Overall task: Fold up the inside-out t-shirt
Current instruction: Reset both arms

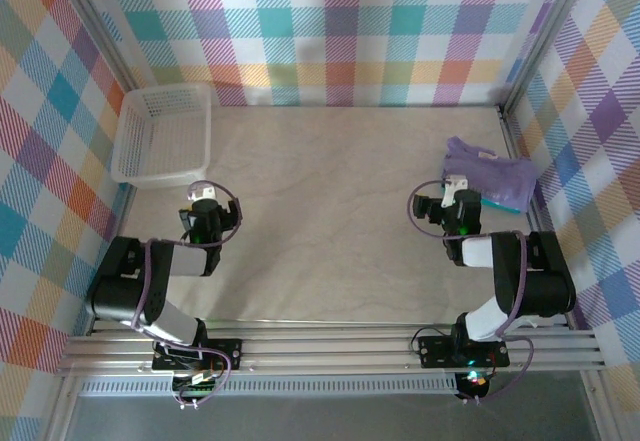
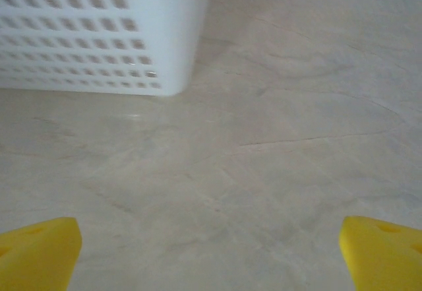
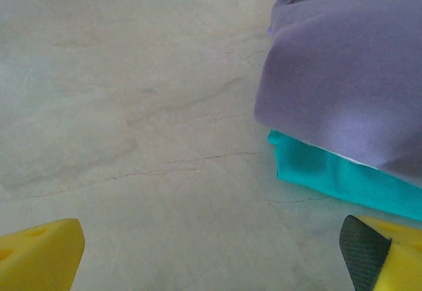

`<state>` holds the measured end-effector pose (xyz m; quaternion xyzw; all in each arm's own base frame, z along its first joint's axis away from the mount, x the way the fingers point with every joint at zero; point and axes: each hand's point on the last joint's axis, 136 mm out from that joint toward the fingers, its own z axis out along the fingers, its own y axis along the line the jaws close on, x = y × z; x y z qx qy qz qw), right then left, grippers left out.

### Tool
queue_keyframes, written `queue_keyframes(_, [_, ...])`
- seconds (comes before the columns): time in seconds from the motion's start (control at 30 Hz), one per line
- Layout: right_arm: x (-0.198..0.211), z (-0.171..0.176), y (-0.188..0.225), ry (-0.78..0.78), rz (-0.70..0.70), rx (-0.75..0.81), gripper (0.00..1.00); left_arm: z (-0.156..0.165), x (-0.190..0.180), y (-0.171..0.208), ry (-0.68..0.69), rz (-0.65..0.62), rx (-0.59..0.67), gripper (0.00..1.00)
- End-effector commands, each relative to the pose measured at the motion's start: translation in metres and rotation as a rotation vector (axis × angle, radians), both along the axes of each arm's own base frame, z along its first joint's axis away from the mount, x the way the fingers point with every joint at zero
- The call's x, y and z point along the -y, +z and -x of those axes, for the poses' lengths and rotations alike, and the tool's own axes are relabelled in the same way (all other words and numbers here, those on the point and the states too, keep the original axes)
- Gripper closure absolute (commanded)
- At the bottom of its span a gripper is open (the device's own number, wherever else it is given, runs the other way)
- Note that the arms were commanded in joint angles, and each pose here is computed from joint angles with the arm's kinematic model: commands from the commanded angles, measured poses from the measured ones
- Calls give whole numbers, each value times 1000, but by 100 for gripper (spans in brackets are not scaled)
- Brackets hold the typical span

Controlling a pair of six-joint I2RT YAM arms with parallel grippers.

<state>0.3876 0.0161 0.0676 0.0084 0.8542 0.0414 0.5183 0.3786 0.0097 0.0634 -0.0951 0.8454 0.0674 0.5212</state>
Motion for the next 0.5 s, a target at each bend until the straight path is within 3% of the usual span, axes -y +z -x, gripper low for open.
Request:
queue_keyframes(0.0, [-2, -10, 24, 26, 4, 108, 0, -16, 6, 20, -54, 16, 87, 0])
queue_keyframes(0.47, [-2, -10, 24, 26, 4, 107, 0, -16, 6, 19, -55, 17, 78, 0])
